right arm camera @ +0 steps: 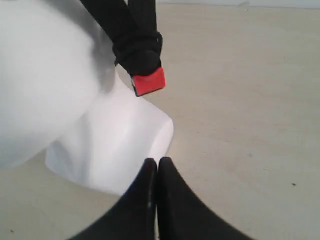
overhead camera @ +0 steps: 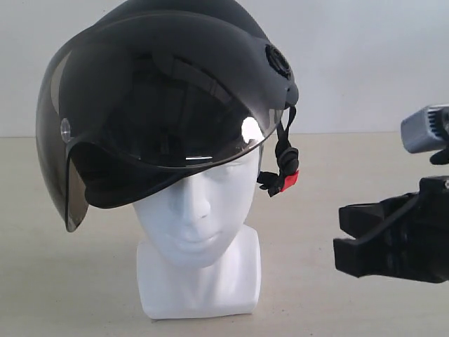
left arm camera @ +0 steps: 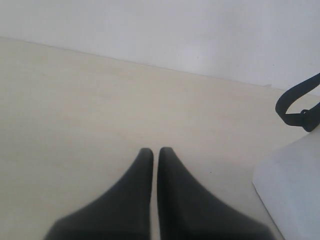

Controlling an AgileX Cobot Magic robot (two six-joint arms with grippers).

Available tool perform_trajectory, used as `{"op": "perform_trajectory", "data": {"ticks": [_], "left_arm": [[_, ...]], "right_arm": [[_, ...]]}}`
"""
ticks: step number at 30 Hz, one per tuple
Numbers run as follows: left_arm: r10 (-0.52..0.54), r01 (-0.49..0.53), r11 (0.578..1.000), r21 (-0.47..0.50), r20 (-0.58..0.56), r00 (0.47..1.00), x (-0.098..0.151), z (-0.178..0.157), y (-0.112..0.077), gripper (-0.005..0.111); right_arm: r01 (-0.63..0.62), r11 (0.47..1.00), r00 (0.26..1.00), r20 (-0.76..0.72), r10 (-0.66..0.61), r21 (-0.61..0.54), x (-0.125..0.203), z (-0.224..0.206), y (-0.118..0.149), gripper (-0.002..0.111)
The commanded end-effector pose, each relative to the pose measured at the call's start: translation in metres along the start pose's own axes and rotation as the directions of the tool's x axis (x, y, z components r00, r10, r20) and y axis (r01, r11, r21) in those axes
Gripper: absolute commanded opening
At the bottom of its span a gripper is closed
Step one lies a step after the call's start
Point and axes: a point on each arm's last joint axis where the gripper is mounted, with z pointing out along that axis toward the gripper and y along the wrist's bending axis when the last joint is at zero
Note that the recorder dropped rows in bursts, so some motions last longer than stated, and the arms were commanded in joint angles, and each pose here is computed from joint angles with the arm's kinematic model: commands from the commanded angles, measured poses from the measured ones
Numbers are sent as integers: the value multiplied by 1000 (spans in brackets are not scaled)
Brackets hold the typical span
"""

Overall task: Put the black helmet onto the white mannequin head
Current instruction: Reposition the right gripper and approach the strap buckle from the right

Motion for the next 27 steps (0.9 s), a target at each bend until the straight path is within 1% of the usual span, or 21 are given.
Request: {"op": "perform_trajectory", "data": {"ticks": [1, 2, 3, 4, 5, 6, 8, 12, 13, 15, 18, 20, 22, 23, 24, 25, 26, 27], "left_arm": [[-2, 2, 1000, 4, 2, 1000, 0, 0, 0, 4], [-2, 2, 1000, 4, 2, 1000, 0, 0, 0, 4], [-2, 2, 1000, 4, 2, 1000, 0, 0, 0, 4], [-2, 2, 1000, 4, 2, 1000, 0, 0, 0, 4], [-2, 2, 1000, 4, 2, 1000, 0, 0, 0, 4], [-2, 2, 1000, 4, 2, 1000, 0, 0, 0, 4], [-2, 2, 1000, 4, 2, 1000, 0, 0, 0, 4], [-2, 2, 1000, 4, 2, 1000, 0, 0, 0, 4], [-2, 2, 1000, 4, 2, 1000, 0, 0, 0, 4], [-2, 2, 1000, 4, 2, 1000, 0, 0, 0, 4], [-2, 2, 1000, 4, 2, 1000, 0, 0, 0, 4], [-2, 2, 1000, 4, 2, 1000, 0, 0, 0, 4], [-2, 2, 1000, 4, 2, 1000, 0, 0, 0, 4], [-2, 2, 1000, 4, 2, 1000, 0, 0, 0, 4], [-2, 2, 1000, 4, 2, 1000, 0, 0, 0, 4], [-2, 2, 1000, 4, 2, 1000, 0, 0, 0, 4], [-2, 2, 1000, 4, 2, 1000, 0, 0, 0, 4], [-2, 2, 1000, 4, 2, 1000, 0, 0, 0, 4]], "right_arm": [[229, 973, 950, -226, -214, 41, 13, -5, -2, 0], [239, 971, 918, -330, -218, 24, 18, -7, -1, 0], [242, 969, 842, -488, -230, -40, 28, -11, 3, 0], [230, 971, 803, -550, -228, -66, 32, -13, 5, 0], [191, 977, 747, -632, -206, -93, 37, -16, 9, 0], [164, 981, 709, -678, -193, -109, 39, -18, 11, 0], [115, 978, 626, -751, -208, -175, 42, -22, 19, 0], [49, 956, 507, -818, -272, -288, 35, -28, 33, 0], [26, 948, 514, -809, -285, -317, 29, -29, 38, 0], [21, 927, 553, -768, -322, -373, 17, -31, 45, 0], [78, 923, 598, -723, -346, -377, 1, -32, 46, 0], [143, 933, 712, -620, -329, -331, -12, -21, 44, 0], [140, 950, 809, -521, -272, -279, -21, -12, 44, 0], [147, 951, 851, -455, -262, -271, -26, -9, 44, 2], [161, 951, 885, -388, -257, -264, -29, -6, 44, 5], [166, 952, 913, -323, -247, -258, -32, -1, 44, 10], [172, 953, 938, -254, -236, -248, -33, 3, 44, 17], [175, 956, 953, -202, -224, -234, -35, 6, 42, 27]]}}
